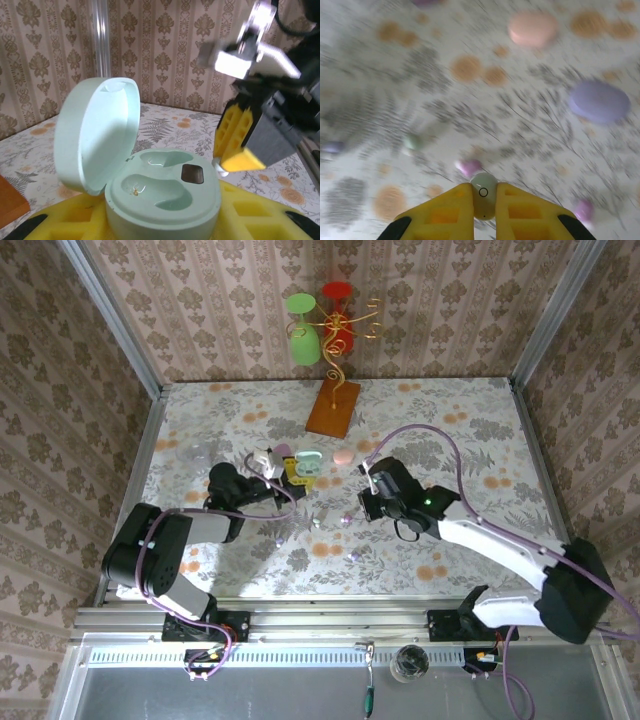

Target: Insert the wireless bluetooth earbuds into the charging case

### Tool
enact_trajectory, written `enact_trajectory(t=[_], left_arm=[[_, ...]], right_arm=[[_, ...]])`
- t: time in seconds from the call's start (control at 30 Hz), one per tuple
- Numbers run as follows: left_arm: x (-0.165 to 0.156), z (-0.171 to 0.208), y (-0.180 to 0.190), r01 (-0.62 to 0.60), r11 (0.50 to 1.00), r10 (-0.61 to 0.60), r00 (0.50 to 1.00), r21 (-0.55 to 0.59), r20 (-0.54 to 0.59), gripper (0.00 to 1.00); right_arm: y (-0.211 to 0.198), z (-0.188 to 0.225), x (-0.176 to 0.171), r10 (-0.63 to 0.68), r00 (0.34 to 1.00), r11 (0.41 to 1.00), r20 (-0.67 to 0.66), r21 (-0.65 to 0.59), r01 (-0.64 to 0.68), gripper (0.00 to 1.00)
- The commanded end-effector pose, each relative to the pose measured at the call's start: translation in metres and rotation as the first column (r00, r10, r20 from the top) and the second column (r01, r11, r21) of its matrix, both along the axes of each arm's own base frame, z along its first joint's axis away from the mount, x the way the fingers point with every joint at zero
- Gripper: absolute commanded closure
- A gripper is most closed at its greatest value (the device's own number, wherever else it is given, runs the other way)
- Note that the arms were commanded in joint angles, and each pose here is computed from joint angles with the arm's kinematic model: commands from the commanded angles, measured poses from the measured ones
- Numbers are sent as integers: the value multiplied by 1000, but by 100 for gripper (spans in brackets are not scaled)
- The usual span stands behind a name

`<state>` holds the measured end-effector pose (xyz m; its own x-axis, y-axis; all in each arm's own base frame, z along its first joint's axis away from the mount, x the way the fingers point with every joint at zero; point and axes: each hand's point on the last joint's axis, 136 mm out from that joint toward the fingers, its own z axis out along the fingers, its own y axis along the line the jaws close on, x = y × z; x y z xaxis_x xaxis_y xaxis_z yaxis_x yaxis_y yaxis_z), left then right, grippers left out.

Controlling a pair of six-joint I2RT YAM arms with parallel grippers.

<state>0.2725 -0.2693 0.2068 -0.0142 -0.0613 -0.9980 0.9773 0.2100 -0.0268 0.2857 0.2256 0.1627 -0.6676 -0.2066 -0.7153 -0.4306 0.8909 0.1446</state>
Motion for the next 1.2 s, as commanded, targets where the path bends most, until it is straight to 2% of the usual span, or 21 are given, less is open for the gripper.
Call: enact_trajectory(t=[0.0,0.13,0.33,0.6,0.77,1.17], left_arm=[[-3,5,-9,25,1000,-24,998,-2,57,58],[-12,5,-15,73,997,-73,996,1,60,58],[-35,7,-25,180,984,-180,983,-1,42,57],[-45,8,-28,217,976,-217,975,0,40,58],[-45,10,-29,227,974,-227,974,-6,24,58],[-40,15,-29,206,978,-205,978,-16,25,58]], right_arm=[[35,48,-6,181,972,964,152,170,-206,86],[52,81,-19,297,926,896,233,266,-354,87],[65,111,-20,365,879,844,307,290,-451,89],[74,112,-10,384,871,839,306,279,-467,90],[71,102,-5,374,882,855,287,261,-448,90],[70,79,0,367,902,863,227,279,-421,90]])
